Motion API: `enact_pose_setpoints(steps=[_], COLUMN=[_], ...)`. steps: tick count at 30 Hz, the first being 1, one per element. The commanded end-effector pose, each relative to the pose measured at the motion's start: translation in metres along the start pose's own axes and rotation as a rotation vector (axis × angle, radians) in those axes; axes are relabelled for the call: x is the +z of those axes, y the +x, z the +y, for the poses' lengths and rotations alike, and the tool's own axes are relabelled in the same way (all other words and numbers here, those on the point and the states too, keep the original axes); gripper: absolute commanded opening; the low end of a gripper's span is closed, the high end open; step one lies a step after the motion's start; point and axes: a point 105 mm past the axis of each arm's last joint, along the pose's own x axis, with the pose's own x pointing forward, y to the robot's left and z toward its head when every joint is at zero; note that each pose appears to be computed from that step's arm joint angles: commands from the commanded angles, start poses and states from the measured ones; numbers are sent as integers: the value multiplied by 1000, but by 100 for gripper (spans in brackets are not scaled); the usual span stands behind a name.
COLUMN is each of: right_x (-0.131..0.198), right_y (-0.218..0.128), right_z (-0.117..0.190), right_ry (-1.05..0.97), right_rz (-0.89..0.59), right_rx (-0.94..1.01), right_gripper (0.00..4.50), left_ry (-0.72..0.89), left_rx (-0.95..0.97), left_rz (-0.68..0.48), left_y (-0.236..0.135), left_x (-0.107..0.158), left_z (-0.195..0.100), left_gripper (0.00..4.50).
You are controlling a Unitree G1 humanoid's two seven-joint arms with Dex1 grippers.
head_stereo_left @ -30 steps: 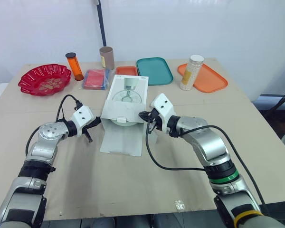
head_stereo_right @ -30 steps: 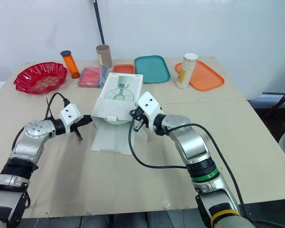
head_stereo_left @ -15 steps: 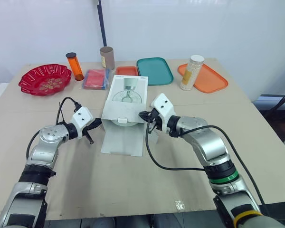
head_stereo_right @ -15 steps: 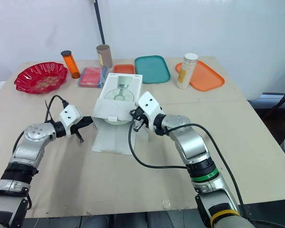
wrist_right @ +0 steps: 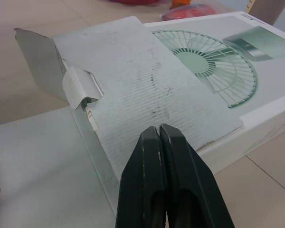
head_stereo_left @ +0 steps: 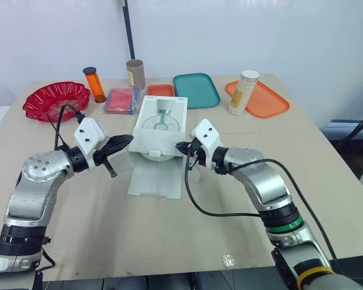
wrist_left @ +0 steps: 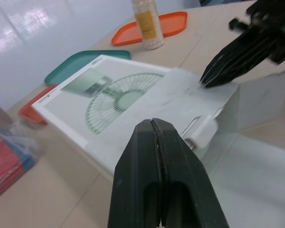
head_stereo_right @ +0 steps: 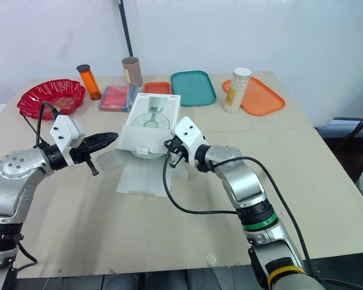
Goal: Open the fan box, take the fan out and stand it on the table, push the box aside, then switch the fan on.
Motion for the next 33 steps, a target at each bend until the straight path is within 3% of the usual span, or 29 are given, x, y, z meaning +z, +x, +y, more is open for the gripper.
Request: enact_pose_setpoints(steps=[1, 5, 11, 12, 15, 19, 21, 33], right_x=[-11, -12, -11, -11, -10, -10, -10, -9], right_y=[4, 4, 3, 3, 1, -1, -1, -7], right_z=[5, 4, 0, -1, -3, -4, -4, -3], right_ry=[4, 0, 0, -2, -10, -19, -23, -36], right_rz=[52, 57, 65, 67, 73, 81, 86, 100], right_rx=[38, 42, 31, 30, 30, 35, 37, 38], right_gripper=[6, 6, 6, 0, 0, 0, 0, 0], left_ry=[-63, -202, -474, -530, -691, -842, -920, -1232], left_rx=[-49, -88, -53, -47, -13, 65, 103, 156], left_rz=[-69, -101, -49, -50, -49, -65, -79, -171], left_y=[4, 14, 12, 10, 4, 1, 0, 19], left_x=[18, 17, -18, -22, -37, -52, -60, -80], left_z=[-23, -51, -80, -85, -99, -99, -94, -92], left_gripper=[0, 0, 0, 43, 92, 253, 303, 303])
